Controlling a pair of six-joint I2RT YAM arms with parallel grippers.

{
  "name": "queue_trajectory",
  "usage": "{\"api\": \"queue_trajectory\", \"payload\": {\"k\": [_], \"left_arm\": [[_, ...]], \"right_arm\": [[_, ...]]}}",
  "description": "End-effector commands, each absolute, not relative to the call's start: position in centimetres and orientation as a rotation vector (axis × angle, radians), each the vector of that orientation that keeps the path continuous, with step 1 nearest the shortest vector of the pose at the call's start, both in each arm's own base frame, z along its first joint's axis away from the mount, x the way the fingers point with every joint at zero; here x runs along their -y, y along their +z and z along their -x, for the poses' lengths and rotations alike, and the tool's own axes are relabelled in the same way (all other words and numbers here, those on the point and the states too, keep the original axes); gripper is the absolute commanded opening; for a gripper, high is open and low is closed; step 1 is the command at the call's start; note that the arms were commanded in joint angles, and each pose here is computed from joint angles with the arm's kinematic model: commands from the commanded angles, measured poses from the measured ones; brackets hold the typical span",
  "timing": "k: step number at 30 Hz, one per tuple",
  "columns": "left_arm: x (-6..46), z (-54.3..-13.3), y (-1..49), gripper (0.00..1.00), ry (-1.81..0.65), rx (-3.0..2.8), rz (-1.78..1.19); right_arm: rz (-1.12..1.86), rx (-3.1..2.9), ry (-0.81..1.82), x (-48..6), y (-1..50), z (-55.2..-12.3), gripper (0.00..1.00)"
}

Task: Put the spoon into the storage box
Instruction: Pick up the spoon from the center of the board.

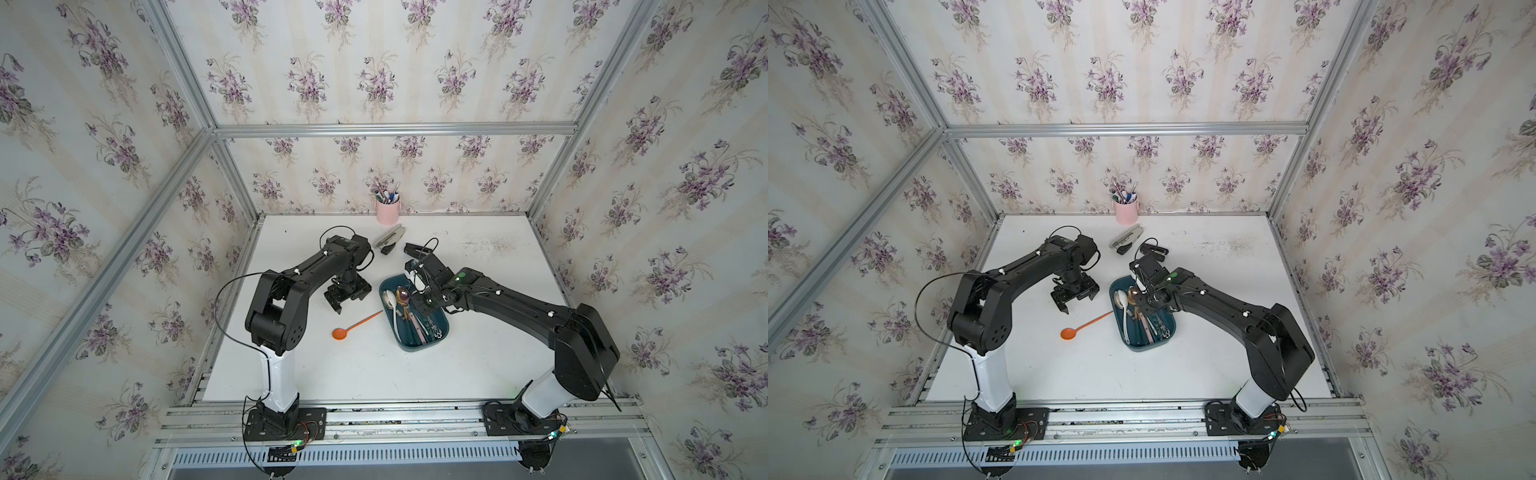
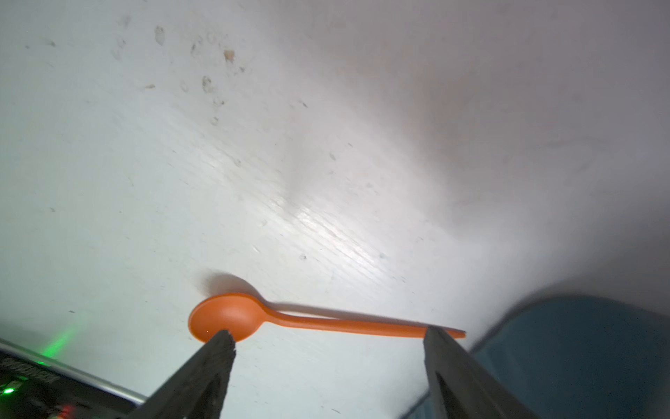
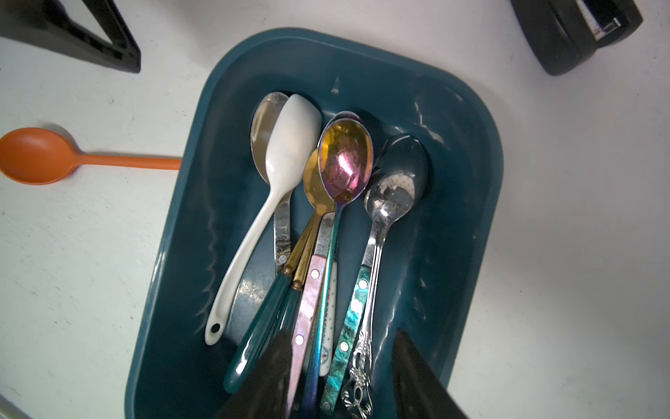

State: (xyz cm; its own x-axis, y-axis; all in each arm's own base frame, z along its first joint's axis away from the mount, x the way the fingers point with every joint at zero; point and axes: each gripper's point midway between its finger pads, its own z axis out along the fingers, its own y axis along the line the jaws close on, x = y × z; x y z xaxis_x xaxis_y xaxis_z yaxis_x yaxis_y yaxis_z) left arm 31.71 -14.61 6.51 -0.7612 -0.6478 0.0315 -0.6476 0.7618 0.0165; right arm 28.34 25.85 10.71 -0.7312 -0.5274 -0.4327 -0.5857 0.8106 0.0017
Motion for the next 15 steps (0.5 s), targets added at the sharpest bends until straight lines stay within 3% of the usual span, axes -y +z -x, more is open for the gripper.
{"api": "queue_trajectory", "payload": {"k": [1,6,15], "left_arm": [[16.0,-32.2,7.1,1.0,0.176,2.827,-1.398],[16.4,-29.7,6.7,1.0,0.164,2.688,-1.73],[17.2,-28.3,4.1,0.94,0.197,2.532,-1.976]], "right_arm": [[0.832,-2.575,0.193,-25.7,10.7,-28.2,0.47],[0.874,-2.561,0.18,-25.4,10.8,-28.0,0.47],[0.91,-2.543,0.239,-26.0,11.1,-27.5,0.47]]}}
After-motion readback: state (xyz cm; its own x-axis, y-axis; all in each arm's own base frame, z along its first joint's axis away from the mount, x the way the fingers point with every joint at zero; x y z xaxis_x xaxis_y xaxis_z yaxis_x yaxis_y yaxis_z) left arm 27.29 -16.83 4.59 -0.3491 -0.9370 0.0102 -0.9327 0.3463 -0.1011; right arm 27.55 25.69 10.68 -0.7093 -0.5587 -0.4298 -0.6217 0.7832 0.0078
